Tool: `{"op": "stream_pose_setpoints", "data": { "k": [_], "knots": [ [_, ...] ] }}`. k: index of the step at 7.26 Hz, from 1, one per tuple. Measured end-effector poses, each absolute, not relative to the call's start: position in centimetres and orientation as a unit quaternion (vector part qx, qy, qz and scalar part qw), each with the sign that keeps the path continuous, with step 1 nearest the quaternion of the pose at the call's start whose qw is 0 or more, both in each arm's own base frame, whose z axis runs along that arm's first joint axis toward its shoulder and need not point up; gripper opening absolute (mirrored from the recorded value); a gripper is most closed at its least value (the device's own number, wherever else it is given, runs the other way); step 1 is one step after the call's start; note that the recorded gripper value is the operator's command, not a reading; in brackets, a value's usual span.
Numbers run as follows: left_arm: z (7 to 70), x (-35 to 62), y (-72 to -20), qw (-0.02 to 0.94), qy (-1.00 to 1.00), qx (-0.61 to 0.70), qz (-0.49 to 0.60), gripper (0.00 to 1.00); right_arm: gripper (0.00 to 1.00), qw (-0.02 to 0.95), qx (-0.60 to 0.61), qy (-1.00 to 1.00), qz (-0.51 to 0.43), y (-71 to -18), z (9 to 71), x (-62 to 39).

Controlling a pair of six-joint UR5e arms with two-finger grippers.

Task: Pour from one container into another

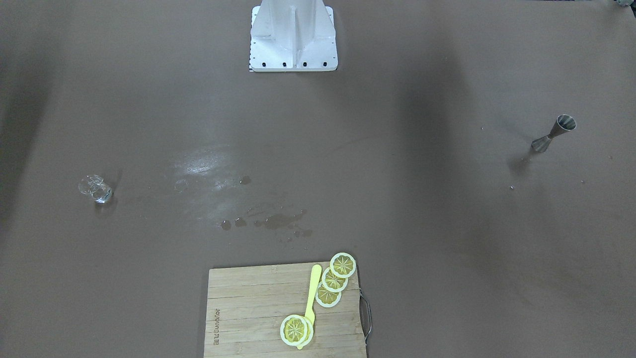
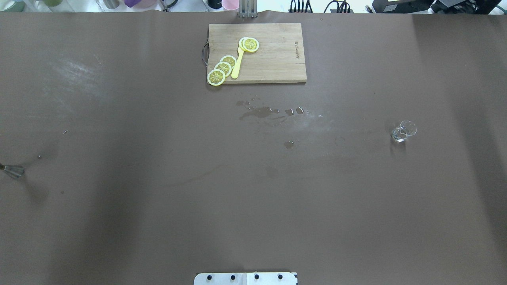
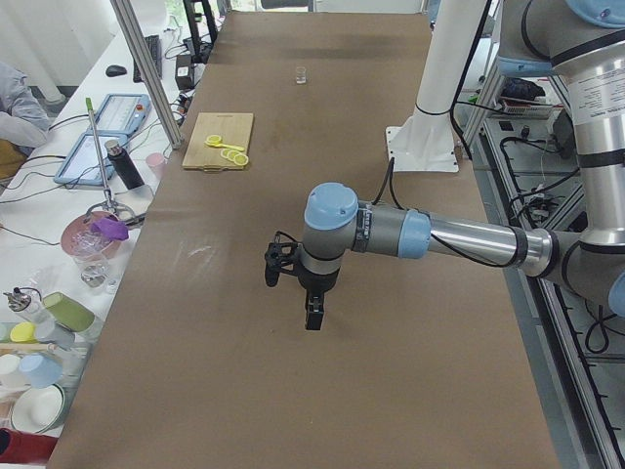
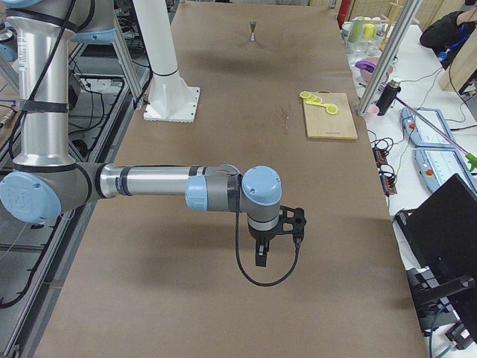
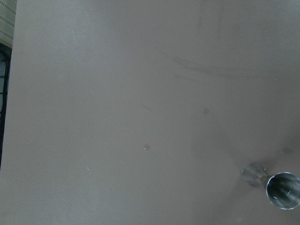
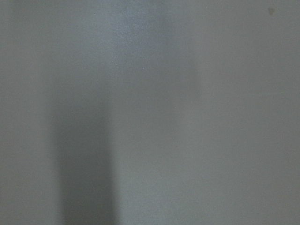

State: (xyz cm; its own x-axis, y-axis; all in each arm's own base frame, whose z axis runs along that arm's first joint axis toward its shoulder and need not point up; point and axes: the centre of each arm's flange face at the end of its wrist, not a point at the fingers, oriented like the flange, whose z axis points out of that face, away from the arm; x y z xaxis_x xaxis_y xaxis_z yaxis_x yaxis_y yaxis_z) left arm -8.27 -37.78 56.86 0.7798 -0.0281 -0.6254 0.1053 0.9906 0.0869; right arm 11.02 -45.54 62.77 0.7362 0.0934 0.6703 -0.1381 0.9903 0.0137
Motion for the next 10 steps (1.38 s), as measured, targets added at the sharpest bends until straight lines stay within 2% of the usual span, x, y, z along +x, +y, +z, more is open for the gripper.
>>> {"op": "stream_pose_setpoints", "data": {
  "k": [10],
  "knots": [
    [59.8,-7.6,-36.6,0.922,0.383,0.036,-0.042,0.99,1.0,0.931,0.043,-0.358,0.054,-46.4,61.4,10.8]
  ]
}}
